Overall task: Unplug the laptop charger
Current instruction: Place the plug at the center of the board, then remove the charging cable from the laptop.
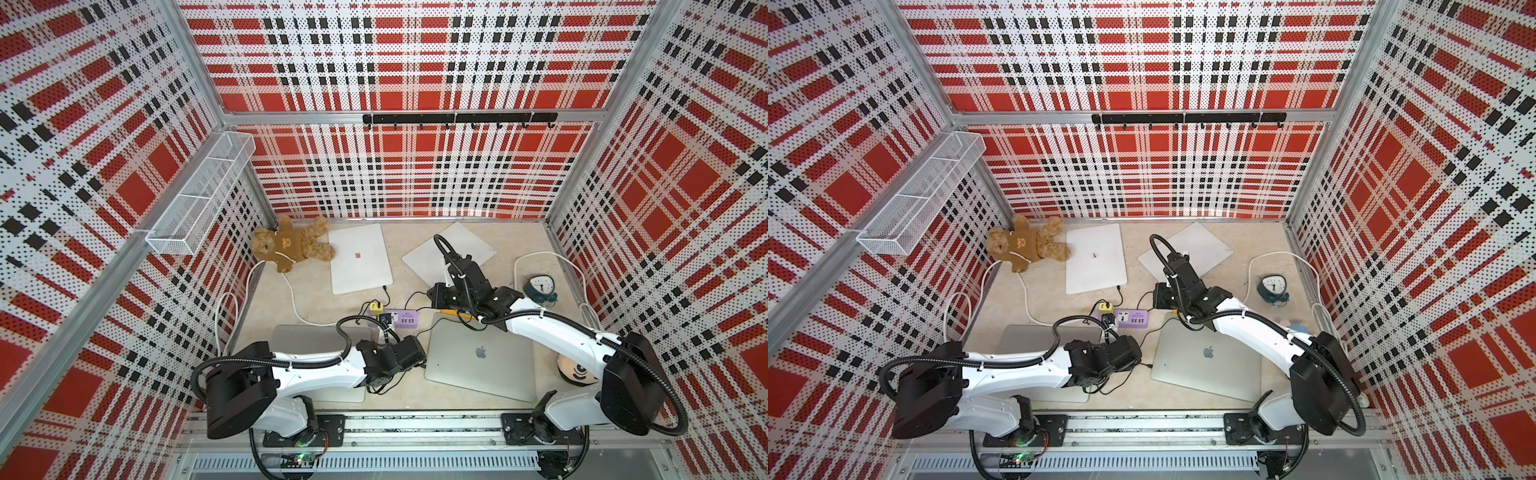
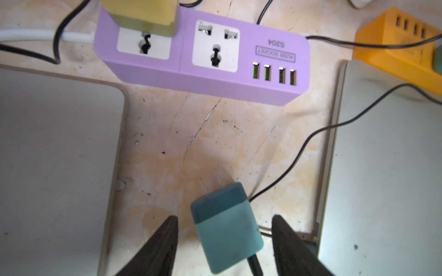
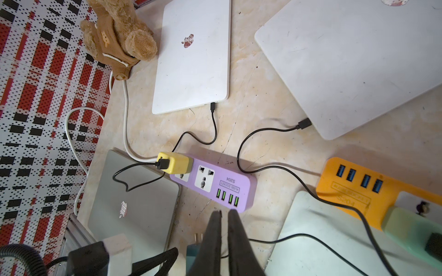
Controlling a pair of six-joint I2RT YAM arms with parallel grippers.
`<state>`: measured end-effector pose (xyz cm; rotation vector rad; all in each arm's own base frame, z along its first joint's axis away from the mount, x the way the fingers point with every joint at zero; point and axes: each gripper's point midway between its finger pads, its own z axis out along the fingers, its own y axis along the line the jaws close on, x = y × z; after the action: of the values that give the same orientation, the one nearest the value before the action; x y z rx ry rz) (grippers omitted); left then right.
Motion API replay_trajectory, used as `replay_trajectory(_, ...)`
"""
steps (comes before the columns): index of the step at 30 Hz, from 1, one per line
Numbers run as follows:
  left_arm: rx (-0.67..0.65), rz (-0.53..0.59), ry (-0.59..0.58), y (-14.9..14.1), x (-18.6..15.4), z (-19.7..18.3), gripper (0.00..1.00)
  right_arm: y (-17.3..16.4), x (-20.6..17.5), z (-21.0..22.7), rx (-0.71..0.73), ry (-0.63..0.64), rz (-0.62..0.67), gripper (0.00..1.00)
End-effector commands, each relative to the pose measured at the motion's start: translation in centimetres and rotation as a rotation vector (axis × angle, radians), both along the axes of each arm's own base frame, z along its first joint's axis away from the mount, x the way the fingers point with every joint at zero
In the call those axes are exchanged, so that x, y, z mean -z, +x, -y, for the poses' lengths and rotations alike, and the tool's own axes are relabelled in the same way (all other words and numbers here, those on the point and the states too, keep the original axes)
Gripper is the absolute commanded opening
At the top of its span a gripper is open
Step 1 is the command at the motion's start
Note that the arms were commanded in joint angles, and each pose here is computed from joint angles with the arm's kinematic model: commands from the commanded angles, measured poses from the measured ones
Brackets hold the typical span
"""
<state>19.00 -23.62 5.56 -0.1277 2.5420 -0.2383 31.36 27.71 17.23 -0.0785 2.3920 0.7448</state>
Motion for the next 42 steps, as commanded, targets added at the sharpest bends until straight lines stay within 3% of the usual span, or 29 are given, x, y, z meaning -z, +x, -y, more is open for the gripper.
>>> replay_trajectory(1, -0.004, 0.026, 0.012, 0.4, -1.1, -0.2, 0.68, 0.0, 0.8, 0.2, -0.003, -0.013, -0.011, 0.11)
replay_trajectory(10, -0.039, 0.043, -0.105, 2.6, -4.5, -1.3, 0.59, -0.3, 1.3, -0.1, -0.021, -0.008, -0.036, 0.13)
replay_trajectory(16, -0.086, 0.073, -0.194, 5.2, -7.7, -4.0, 0.44, -0.7, 1.9, -0.6, -0.043, 0.014, -0.057, 0.13)
replay_trajectory(24, -0.108, 0.099, -0.232, 8.3, -10.4, -7.5, 0.34, -0.9, 2.9, -1.1, -0.072, -0.042, -0.066, 0.15)
replay_trajectory(38, -0.127, 0.062, -0.180, 13.5, -11.2, -11.0, 0.31, 0.9, 4.4, -3.9, -0.108, -0.106, -0.057, 0.17)
replay_trajectory(42, -0.117, 0.054, -0.234, 15.3, -11.1, -11.6, 0.30, 2.2, 4.8, -5.1, -0.088, -0.118, -0.064, 0.19)
